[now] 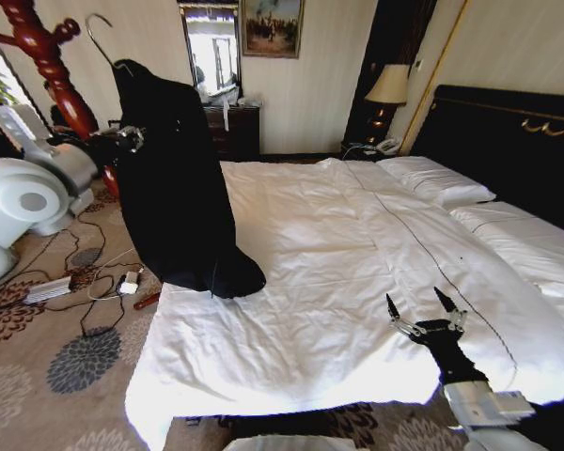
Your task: Pick up the clothes from the bed and hang them on the clothes hanger.
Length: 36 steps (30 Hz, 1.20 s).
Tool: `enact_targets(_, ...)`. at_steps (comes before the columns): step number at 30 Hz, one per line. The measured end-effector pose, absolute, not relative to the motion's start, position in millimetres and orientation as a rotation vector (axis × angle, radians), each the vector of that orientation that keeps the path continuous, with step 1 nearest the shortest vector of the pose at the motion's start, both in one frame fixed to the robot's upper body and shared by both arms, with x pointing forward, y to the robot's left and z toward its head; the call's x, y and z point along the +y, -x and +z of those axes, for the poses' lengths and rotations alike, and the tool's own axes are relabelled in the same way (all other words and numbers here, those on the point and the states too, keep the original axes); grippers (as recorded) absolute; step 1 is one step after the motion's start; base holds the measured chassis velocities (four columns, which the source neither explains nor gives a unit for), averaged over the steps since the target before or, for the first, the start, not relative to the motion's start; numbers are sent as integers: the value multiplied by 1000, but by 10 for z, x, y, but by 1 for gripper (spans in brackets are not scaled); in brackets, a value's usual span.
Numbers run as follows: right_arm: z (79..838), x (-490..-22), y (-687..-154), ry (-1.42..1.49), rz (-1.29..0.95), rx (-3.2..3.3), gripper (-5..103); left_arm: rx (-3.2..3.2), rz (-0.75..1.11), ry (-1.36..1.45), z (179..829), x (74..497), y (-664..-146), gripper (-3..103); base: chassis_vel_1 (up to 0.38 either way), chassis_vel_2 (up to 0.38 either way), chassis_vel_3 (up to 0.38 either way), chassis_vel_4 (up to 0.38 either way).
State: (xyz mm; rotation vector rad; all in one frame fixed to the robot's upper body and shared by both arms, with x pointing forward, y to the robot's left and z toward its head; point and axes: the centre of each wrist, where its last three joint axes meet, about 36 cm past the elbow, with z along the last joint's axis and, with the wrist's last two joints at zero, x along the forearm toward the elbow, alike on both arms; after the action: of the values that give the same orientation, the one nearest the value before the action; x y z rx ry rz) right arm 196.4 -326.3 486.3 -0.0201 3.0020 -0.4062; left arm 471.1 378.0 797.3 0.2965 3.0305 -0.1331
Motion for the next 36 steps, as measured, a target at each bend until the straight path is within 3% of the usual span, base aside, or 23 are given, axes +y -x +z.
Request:
enact_targets(11, 4863, -3263, -1964, 20, -406, 3002, 100, 3027, -208, -307, 8494, 3755, -4817, 18, 0, 0, 0, 0)
enact_targets(24, 4863, -3263, -1964, 20, -406, 3002, 100, 3126, -280, -212, 8651, 3752, -5572, 18, 0, 0, 0, 0)
enact_targets(36, 4863, -3263, -1964, 20, -406, 3002, 100, 3105, -314, -88, 8857, 3910, -5930, 18, 0, 0, 0, 0)
